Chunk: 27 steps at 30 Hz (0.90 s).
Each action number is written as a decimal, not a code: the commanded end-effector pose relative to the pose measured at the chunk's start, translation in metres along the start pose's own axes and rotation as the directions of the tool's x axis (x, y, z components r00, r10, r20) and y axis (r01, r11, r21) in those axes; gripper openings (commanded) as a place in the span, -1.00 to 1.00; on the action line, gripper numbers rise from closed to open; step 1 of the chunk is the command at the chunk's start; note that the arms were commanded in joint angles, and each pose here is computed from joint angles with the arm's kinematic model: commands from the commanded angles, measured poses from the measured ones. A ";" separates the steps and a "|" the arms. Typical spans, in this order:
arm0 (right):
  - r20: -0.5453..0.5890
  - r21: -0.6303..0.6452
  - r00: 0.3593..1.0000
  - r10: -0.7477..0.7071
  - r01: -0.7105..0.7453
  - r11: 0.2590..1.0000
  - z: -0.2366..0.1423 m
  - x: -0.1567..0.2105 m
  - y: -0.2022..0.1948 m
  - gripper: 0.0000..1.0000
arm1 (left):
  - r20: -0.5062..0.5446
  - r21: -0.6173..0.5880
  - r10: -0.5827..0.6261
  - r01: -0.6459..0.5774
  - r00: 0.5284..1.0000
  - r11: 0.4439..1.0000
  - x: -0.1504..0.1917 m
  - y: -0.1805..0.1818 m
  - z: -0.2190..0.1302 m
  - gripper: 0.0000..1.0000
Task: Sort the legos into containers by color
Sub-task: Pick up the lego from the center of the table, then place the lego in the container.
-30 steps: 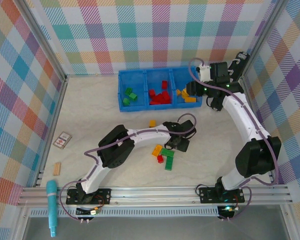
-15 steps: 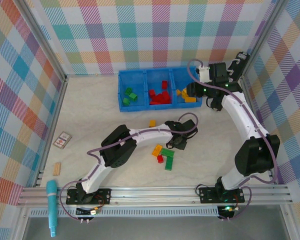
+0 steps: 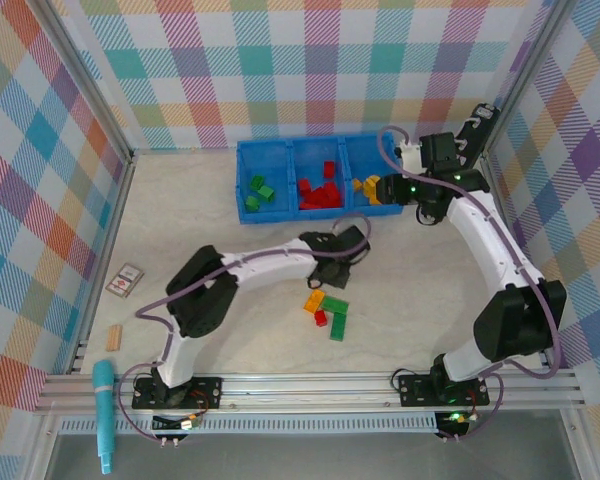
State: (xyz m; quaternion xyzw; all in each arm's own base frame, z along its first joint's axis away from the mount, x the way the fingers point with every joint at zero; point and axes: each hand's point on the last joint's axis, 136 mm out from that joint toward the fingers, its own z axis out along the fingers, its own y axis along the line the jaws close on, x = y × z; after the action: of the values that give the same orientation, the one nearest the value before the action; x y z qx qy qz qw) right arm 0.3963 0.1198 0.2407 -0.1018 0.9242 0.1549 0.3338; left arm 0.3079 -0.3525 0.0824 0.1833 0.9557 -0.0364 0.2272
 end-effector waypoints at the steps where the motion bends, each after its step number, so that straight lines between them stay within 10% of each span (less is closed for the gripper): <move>1: -0.014 -0.023 0.998 0.058 -0.058 0.998 -0.008 0.011 0.006 0.11 | 0.167 -0.054 -0.040 0.050 0.985 0.997 -0.057 0.051 -0.052 -0.58; 15: -0.260 -0.030 0.884 0.389 -0.410 0.912 0.009 0.134 0.059 0.09 | 0.499 -0.211 -0.098 0.230 0.861 0.950 -0.202 0.178 -0.060 -0.54; 27: -0.378 0.113 0.820 0.429 -0.418 0.901 0.012 0.213 0.088 0.16 | 0.519 -0.243 -0.234 0.405 0.822 0.882 -0.212 0.244 -0.012 -0.47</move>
State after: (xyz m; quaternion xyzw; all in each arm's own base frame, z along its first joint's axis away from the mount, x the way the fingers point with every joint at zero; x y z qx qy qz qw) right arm 0.2263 0.1930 0.1124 0.0497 0.9731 0.2031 0.0964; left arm 0.5537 -0.2105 0.1751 0.0007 0.8914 0.0473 0.4507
